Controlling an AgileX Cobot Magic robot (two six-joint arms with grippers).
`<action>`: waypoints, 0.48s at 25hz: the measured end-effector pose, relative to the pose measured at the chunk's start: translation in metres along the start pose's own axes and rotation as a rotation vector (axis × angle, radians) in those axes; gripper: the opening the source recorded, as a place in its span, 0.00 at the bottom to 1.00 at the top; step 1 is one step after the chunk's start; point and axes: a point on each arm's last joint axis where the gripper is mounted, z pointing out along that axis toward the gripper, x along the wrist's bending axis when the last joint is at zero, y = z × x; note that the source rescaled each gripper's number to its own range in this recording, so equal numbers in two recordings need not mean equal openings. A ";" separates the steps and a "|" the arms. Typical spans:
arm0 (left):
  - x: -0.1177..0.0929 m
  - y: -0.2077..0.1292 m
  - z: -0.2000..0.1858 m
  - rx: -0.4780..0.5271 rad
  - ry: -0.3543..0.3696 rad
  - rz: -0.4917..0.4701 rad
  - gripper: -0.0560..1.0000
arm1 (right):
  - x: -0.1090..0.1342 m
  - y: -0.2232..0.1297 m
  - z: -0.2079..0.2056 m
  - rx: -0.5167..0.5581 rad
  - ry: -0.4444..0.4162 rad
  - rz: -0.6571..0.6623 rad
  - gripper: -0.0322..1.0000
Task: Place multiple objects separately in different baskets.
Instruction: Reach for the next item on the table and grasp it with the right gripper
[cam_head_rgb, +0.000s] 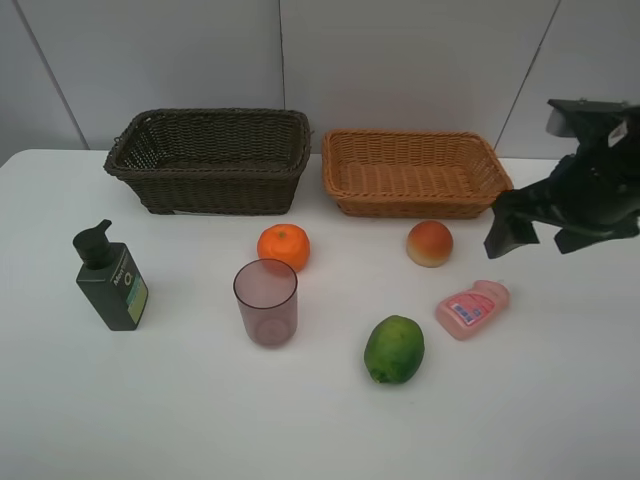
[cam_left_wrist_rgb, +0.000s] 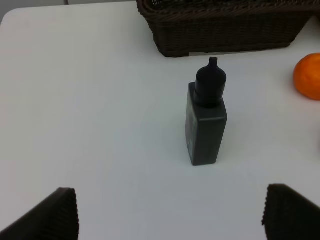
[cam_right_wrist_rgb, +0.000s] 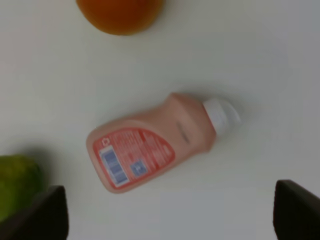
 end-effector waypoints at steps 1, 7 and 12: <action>0.000 0.000 0.000 0.000 0.000 0.000 0.96 | 0.004 0.006 0.007 0.016 0.002 0.000 0.72; 0.000 0.000 0.000 0.000 0.000 0.000 0.96 | 0.025 0.041 0.039 -0.010 0.020 -0.022 0.75; 0.000 0.000 0.000 0.000 0.000 0.000 0.96 | 0.040 0.051 0.060 -0.099 0.029 -0.003 0.75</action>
